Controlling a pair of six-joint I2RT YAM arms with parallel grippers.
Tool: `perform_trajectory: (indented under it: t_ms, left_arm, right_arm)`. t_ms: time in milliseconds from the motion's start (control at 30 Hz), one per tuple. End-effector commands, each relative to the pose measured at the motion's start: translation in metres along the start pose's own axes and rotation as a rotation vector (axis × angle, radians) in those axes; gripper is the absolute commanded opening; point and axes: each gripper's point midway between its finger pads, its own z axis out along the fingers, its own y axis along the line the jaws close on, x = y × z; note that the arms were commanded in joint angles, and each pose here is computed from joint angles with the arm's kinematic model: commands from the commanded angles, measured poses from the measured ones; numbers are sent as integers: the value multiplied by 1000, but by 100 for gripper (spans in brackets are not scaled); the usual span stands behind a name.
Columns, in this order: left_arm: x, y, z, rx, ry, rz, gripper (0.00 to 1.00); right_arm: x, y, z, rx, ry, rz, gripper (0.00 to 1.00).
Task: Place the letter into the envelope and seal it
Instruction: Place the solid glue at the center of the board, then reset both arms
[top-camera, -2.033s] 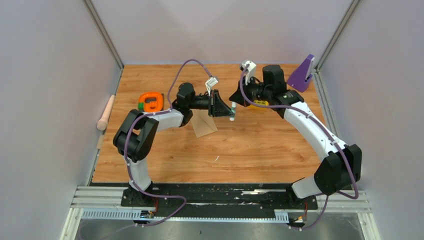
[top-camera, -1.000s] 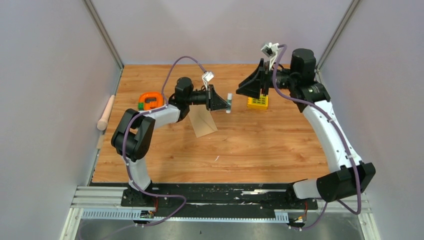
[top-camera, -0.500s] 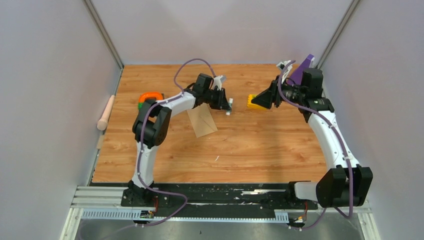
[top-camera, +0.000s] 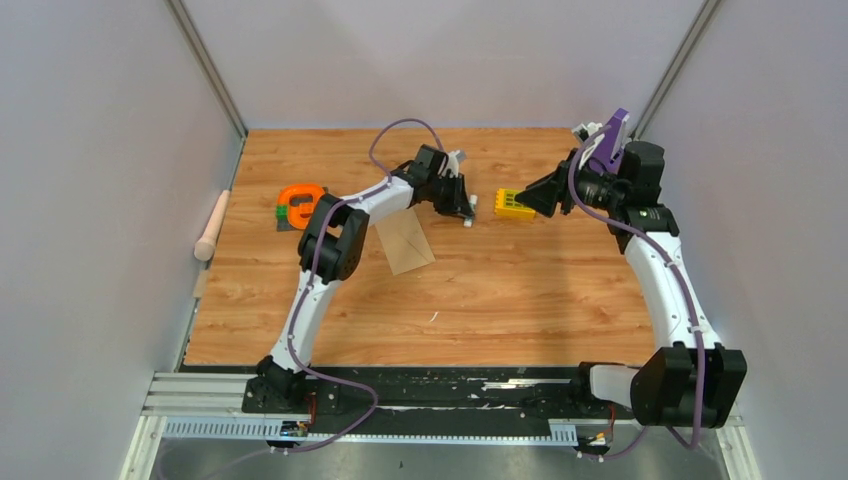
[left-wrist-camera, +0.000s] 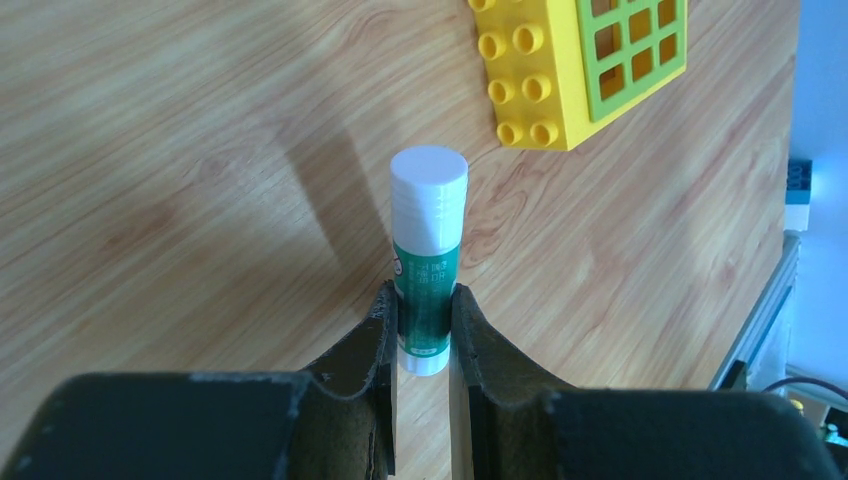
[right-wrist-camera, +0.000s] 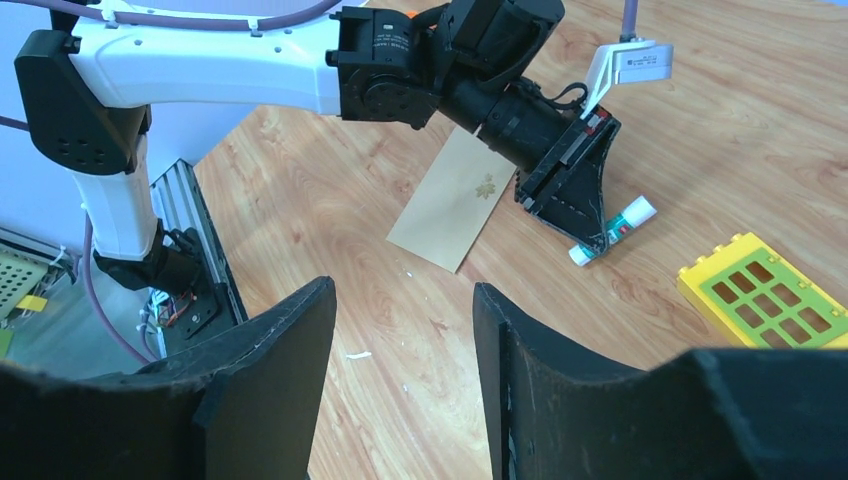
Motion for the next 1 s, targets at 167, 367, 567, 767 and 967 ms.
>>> perform_trajectory:
  t_ms: [167,367,567,767,967]
  left_arm:
    - [-1,7,9,-71,5,-8,95]
    - [-18,-22,-15,-26,-30,23,100]
    - [-64,-67,-94,-33,-150,218,100]
    - [-94,-88,-234,-199,-307,650,100]
    - [-40,-57,-357,-484,-399,764,100]
  right_arm:
    - [-13,8,-8,-16,-47,-59,55]
    - [-14,3,-13,12,-60,-58,60]
    - [-25,-14,-31,118,-102,-83,80]
    - [-41,-31,-57,327,-125,-54,100]
    - [-20,-28,-88,532,-123,-149,100]
